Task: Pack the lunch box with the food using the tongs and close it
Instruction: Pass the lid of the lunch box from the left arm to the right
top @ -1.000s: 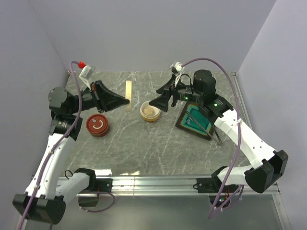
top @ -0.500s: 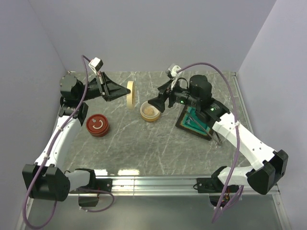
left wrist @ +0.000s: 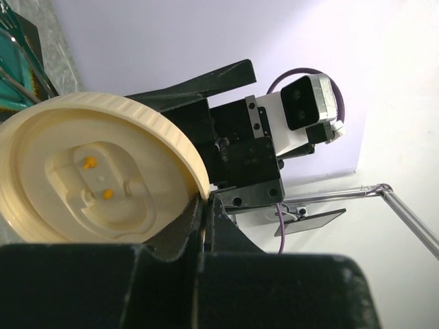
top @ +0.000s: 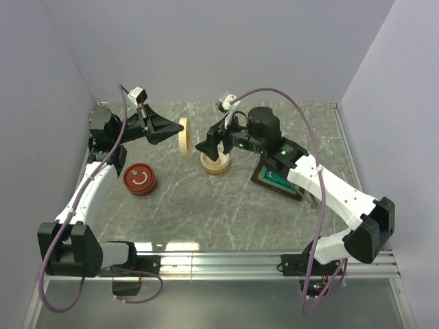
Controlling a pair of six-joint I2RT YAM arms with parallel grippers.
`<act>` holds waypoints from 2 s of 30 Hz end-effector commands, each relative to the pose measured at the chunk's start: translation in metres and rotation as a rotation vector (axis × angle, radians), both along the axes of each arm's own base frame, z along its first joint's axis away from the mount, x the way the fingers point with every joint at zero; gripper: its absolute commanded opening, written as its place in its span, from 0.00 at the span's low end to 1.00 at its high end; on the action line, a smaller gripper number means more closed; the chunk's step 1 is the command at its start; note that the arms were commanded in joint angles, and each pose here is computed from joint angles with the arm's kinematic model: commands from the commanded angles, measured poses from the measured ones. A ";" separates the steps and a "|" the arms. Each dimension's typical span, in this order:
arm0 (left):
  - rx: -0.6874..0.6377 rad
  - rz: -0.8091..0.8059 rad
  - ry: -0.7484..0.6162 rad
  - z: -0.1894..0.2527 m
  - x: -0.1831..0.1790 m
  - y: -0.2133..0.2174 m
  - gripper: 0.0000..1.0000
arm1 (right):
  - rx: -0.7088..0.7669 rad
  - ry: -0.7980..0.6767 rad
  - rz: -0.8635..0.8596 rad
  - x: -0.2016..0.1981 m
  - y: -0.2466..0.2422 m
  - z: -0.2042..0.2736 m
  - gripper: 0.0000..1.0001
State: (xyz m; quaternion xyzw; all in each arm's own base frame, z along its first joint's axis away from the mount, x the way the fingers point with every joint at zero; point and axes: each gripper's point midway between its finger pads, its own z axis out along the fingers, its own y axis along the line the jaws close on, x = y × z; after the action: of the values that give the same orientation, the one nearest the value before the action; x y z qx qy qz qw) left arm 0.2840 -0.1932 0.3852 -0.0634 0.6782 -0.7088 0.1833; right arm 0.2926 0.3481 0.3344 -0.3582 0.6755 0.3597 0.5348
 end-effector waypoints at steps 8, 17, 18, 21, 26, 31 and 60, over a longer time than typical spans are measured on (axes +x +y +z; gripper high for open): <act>-0.016 -0.020 -0.046 0.010 -0.006 0.001 0.01 | 0.081 -0.063 0.074 -0.014 0.026 0.038 0.89; -0.017 -0.030 -0.058 0.013 -0.010 0.000 0.01 | 0.074 -0.082 0.038 -0.007 0.036 0.037 0.89; -0.019 -0.032 -0.059 0.014 -0.011 0.000 0.01 | 0.076 -0.085 0.033 -0.006 0.036 0.038 0.89; -0.021 -0.037 -0.059 0.012 -0.014 -0.001 0.01 | 0.080 -0.092 0.013 -0.002 0.036 0.040 0.89; -0.024 -0.039 -0.055 0.010 -0.015 -0.002 0.01 | 0.091 -0.089 0.018 -0.003 0.037 0.045 0.88; -0.024 -0.039 -0.053 0.011 -0.015 -0.002 0.01 | 0.090 -0.096 -0.016 0.005 0.036 0.046 0.88; -0.017 -0.039 -0.055 0.008 -0.015 -0.002 0.01 | 0.000 -0.175 -0.345 0.049 -0.018 0.036 0.68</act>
State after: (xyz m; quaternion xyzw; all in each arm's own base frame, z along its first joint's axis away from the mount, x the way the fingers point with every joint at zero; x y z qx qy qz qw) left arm 0.2847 -0.1942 0.3824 -0.0673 0.6710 -0.7150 0.1843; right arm 0.3356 0.3470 0.3402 -0.2847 0.7026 0.2272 0.6113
